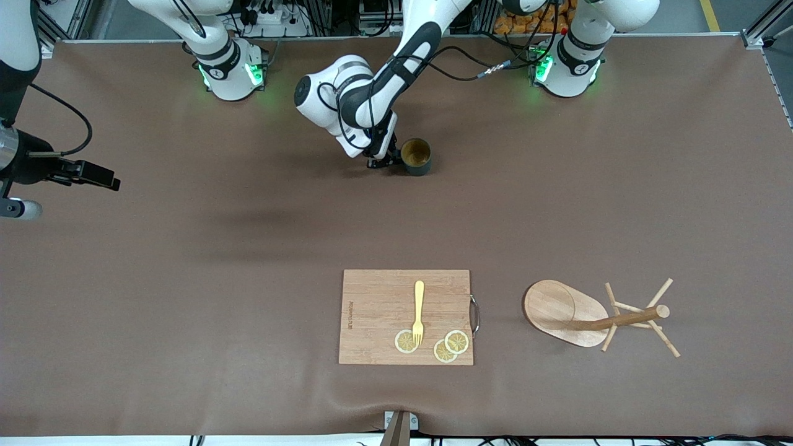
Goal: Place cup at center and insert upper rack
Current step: 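Lower the left gripper and grasp the teal mug by its handle, then lift the mug with the left gripper and carry it to the mug tree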
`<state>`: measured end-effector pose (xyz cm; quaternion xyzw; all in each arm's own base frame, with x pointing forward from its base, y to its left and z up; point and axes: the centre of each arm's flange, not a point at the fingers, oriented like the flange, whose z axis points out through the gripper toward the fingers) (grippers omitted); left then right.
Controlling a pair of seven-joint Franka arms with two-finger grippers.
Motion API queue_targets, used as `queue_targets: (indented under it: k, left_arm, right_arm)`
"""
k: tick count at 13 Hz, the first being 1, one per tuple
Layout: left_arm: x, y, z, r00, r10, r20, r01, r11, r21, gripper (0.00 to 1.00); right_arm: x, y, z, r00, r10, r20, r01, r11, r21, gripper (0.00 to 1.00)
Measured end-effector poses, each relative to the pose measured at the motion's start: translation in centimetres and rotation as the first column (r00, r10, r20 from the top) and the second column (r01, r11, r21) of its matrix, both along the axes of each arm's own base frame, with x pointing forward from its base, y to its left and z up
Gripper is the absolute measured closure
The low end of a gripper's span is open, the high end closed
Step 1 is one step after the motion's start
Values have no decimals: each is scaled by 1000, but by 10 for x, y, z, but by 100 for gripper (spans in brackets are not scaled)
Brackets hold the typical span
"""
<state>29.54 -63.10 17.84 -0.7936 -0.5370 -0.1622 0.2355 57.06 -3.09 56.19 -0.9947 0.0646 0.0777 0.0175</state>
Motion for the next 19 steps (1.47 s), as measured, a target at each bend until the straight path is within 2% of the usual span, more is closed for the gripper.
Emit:
queue_targets:
  k: [5,9,12,15,19]
  left_arm:
    - [3,-4,12,1000,2,-10,-2,1000,-27,79]
    - [24,-8,69,1000,-30,-6,29,993,-113,79]
    - [59,-1,125,1000,-9,-6,7,971,-241,79]
    - [103,22,173,999,-16,-37,2,938,-346,79]
    - [165,72,248,995,-68,-75,21,863,-505,79]
  right_arm:
    - [0,0,0,1000,0,-1,0,1000,0,0]
    - [0,0,0,1000,0,-2,0,1000,0,0]
    - [0,1,0,1000,2,-3,-2,1000,0,0]
    - [0,2,0,1000,3,-3,-3,1000,1,0]
    - [0,4,0,1000,7,0,-7,1000,2,0]
